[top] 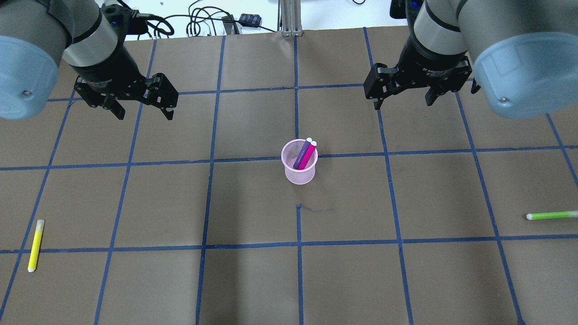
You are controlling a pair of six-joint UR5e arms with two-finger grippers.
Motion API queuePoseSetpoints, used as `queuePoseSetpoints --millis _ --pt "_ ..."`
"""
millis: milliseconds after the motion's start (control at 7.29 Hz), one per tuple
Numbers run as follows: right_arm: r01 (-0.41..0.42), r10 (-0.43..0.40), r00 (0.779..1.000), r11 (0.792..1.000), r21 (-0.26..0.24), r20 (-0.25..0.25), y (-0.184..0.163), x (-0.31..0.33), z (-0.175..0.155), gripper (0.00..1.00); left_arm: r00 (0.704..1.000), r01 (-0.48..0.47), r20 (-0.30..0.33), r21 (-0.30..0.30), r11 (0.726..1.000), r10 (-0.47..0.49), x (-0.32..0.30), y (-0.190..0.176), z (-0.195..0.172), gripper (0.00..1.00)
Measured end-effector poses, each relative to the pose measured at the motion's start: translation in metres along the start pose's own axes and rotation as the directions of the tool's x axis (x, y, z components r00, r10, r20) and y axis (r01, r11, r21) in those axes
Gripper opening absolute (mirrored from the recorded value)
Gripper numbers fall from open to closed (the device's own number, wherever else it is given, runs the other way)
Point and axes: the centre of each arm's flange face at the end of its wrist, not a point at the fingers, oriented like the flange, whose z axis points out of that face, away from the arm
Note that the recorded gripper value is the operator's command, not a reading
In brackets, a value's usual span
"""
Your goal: Insert purple and pink pens into pink cup
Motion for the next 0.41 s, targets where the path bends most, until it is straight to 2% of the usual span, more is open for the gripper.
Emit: queuePoseSetpoints --millis 411 --pt "0.007 -0.007 1.0 1.0 -0.006 0.012 -0.0001 -0.0011 0.0017 1.0 1.0 0.021 -0.003 0.002 1.0 -0.021 -0.0097 0.0113 -0.0019 1.0"
